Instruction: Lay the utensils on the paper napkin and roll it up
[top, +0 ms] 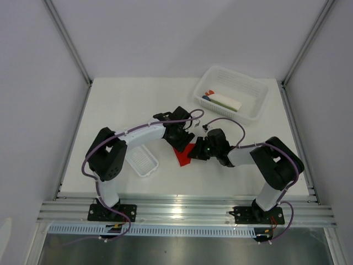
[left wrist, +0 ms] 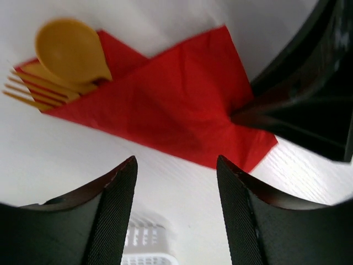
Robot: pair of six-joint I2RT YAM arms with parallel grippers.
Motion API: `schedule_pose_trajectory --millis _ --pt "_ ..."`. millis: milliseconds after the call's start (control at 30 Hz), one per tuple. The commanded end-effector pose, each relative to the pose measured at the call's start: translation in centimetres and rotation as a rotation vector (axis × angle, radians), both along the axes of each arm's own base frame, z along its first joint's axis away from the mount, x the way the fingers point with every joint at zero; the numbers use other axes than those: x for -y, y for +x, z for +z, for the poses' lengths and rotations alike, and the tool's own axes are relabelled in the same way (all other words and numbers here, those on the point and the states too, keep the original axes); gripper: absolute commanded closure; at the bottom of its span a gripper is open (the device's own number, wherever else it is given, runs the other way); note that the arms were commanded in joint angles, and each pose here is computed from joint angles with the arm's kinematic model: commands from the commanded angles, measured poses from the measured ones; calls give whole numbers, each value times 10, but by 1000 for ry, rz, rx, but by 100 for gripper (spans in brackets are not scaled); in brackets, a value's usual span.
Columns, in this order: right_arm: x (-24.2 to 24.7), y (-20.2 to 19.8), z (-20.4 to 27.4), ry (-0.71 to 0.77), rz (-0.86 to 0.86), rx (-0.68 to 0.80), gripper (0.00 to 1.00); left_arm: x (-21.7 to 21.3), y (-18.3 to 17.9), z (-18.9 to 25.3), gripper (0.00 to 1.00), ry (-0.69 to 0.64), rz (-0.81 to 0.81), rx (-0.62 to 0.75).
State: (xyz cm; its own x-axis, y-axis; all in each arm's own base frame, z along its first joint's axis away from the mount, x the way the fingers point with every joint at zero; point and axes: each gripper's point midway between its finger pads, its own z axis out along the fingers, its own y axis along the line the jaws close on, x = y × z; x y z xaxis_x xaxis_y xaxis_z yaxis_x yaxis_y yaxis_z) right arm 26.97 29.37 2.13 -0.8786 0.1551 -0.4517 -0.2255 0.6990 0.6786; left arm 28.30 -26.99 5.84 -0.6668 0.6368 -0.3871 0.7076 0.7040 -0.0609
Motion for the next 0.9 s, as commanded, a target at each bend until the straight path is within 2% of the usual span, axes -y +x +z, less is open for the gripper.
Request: schedule_pose_trajectory --millis 0,233,500,700,867 --pt "4 -2 0 -11 -2 6 78 9 34 4 38 12 -10 117" --pt "4 -1 0 -9 2 8 78 20 44 -10 43 27 -25 99" --pt "4 -1 9 -11 9 26 74 22 36 -33 45 62 -19 -1" --pt "29 -4 19 -119 -27 68 64 20 30 -38 45 61 -20 -28" --pt "44 -11 47 -159 -44 177 64 21 28 -41 45 58 -22 -37"
